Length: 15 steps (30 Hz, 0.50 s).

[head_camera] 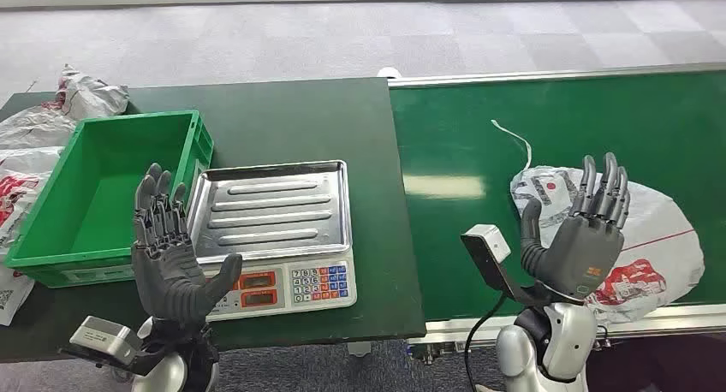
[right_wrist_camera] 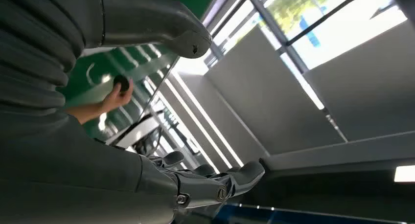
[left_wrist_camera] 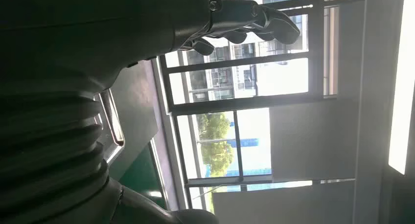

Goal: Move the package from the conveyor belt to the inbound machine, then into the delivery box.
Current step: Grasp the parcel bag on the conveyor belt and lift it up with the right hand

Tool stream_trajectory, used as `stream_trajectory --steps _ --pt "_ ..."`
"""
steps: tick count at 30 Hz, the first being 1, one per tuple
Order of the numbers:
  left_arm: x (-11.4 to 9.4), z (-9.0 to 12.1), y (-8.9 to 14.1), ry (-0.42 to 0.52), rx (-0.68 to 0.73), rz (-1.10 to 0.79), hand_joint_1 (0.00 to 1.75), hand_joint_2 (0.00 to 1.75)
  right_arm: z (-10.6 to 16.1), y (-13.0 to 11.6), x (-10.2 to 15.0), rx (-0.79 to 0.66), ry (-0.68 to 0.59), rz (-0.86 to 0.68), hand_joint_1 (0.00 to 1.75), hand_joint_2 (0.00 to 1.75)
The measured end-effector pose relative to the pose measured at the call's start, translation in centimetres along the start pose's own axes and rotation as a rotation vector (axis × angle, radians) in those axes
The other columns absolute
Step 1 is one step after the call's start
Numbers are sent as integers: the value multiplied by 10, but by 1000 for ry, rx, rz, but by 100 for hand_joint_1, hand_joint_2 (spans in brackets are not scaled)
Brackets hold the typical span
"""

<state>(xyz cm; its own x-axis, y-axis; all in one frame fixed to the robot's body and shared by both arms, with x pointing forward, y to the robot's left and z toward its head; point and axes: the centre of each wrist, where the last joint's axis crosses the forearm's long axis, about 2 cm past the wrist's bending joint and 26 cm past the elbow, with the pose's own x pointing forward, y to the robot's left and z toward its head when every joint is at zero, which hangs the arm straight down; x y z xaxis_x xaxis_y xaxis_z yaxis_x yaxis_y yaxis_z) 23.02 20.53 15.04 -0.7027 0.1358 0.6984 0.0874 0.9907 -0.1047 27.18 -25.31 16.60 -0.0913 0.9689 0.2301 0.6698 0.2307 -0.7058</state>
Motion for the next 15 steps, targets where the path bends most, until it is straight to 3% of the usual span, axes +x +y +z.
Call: stream_trajectory --steps 3,8,15 --pt "1 4 0 9 2 -1 0 175 -2 -1 -10 15 25 81 0 175" --pt "2 9 2 18 7 7 0 175 -6 3 -48 88 141 225 0 175" --pt "3 13 11 26 12 2 0 175 -28 36 -153 364 392 351 0 175"
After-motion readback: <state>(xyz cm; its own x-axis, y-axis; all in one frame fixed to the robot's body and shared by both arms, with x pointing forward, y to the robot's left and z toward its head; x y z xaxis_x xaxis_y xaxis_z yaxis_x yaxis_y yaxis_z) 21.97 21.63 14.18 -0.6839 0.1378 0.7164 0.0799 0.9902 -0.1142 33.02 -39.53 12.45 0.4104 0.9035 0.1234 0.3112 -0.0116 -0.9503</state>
